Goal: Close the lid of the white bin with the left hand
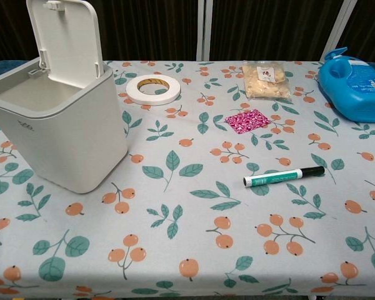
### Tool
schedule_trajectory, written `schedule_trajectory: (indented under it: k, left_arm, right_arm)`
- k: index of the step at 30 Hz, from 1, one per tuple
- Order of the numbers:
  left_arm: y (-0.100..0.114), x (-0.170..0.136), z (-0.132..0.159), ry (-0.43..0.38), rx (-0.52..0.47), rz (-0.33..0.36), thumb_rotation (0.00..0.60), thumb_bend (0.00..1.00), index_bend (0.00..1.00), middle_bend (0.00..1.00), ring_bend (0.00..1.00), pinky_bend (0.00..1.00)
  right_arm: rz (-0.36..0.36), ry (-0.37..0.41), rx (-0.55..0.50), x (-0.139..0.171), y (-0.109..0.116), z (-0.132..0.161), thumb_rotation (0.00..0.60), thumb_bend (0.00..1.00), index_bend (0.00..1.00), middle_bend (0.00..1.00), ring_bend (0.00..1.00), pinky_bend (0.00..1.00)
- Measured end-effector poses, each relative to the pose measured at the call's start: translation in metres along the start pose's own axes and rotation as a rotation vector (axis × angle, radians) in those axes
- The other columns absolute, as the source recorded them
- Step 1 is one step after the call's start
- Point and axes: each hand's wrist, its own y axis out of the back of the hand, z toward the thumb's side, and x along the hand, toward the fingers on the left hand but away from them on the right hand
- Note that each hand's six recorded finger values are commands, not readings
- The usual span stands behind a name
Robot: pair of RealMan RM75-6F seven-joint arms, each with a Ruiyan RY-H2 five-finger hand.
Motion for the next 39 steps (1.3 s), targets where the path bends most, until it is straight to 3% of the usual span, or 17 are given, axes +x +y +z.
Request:
schedule_trajectory:
  k: [12,16,24,30,39]
  left_arm:
    - [0.004,0.003,0.001,-0.012,-0.002,0.005,0.6,0.03,0.17,0.16,0.07,0.09]
    - [0.009,0.006,0.003,-0.027,-0.019,0.016,0.6,0.17,0.17,0.16,0.07,0.09]
    - [0.035,0.02,0.013,-0.089,-0.112,0.072,0.6,0.19,0.18,0.16,0.07,0.09]
    - [0.063,0.056,0.04,-0.204,-0.148,0.098,0.6,0.24,0.18,0.17,0.07,0.09]
    - [0.08,0.11,0.111,-0.43,-0.19,0.03,0.6,0.39,0.18,0.17,0.07,0.09]
  right_arm:
    - [-0.003,0.003,-0.003,-0.001,0.0,0.001,0.6,0.08,0.0,0.0,0.0,0.0]
    - [-0.005,0.005,-0.003,-0.002,0.0,0.003,0.6,0.08,0.0,0.0,0.0,0.0]
    - [-0.004,0.001,0.009,-0.001,0.003,-0.002,0.6,0.08,0.0,0.0,0.0,0.0]
    - [-0.003,0.004,0.009,-0.003,0.001,-0.001,0.6,0.08,0.0,0.0,0.0,0.0]
    - [-0.001,0.006,0.007,-0.004,0.001,0.001,0.6,0.08,0.0,0.0,0.0,0.0]
